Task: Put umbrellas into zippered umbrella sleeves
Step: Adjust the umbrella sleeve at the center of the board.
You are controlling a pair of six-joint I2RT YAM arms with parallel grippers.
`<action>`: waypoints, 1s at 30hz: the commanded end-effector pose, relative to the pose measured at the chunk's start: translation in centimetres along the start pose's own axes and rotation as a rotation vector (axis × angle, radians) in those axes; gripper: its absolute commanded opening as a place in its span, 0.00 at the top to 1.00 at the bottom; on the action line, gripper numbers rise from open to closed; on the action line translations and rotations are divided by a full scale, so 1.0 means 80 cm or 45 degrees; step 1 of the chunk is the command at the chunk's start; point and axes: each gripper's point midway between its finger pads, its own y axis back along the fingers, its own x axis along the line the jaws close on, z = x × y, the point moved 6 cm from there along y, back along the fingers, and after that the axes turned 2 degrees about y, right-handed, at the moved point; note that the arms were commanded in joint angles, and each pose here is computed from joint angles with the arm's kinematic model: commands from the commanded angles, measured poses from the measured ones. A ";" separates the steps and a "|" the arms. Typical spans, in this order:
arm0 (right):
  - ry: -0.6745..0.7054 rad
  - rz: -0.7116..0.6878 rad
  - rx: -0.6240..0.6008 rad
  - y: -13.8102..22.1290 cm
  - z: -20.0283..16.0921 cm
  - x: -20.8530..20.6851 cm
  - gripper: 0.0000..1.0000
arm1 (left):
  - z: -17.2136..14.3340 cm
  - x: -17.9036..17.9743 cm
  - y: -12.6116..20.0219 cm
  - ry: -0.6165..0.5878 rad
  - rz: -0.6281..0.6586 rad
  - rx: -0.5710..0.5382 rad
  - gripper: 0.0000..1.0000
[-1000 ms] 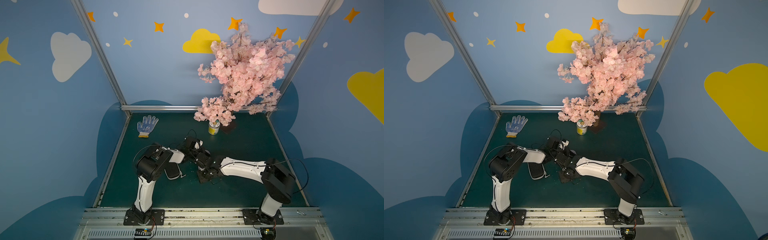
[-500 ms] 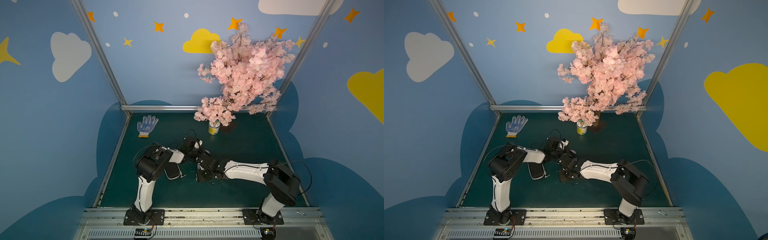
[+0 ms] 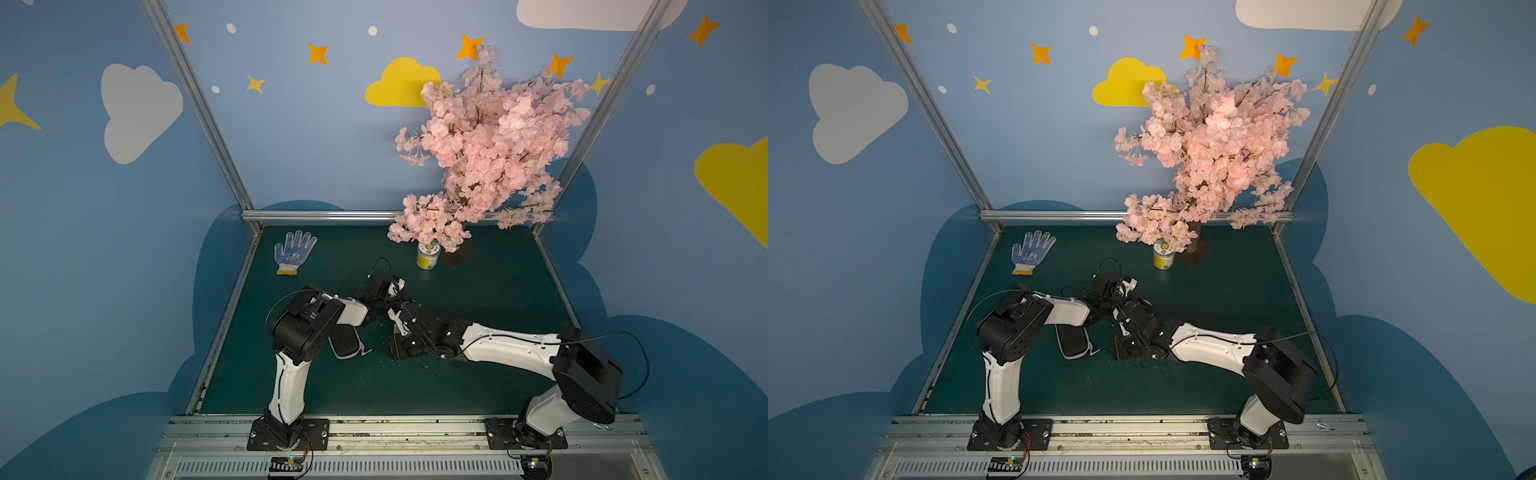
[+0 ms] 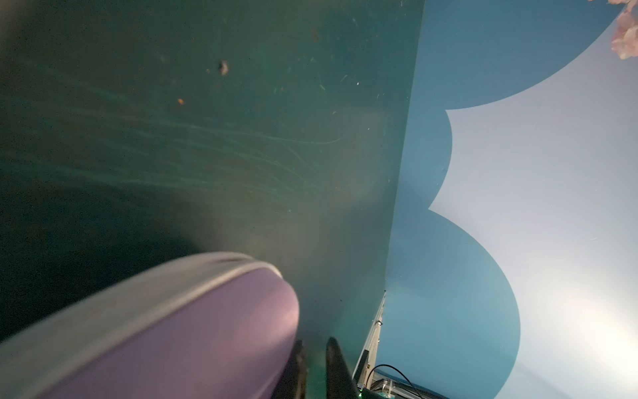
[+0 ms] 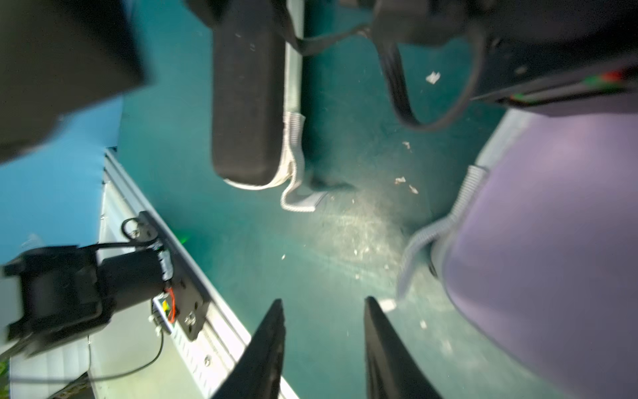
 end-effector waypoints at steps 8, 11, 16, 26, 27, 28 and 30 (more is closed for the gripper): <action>-0.139 -0.242 -0.063 0.087 0.012 -0.104 0.44 | -0.008 -0.010 0.134 -0.069 0.564 -0.124 0.51; -0.176 -0.270 -0.132 0.086 0.038 -0.130 0.32 | -0.019 -0.004 0.191 -0.038 0.673 -0.218 0.44; -0.151 -0.217 0.080 0.066 0.082 -0.140 0.28 | -0.044 0.055 0.289 0.112 1.026 -0.468 0.33; -0.213 -0.067 0.217 -0.004 0.073 -0.117 0.25 | -0.045 0.126 0.332 0.303 0.900 -0.693 0.24; -0.207 -0.072 0.224 -0.009 0.071 -0.113 0.25 | -0.038 0.127 0.324 0.292 0.853 -0.684 0.24; -0.207 -0.077 0.230 -0.012 0.069 -0.111 0.25 | -0.031 0.125 0.316 0.278 0.791 -0.667 0.23; -0.220 -0.088 0.250 -0.018 0.061 -0.106 0.25 | -0.018 0.121 0.301 0.236 0.700 -0.625 0.23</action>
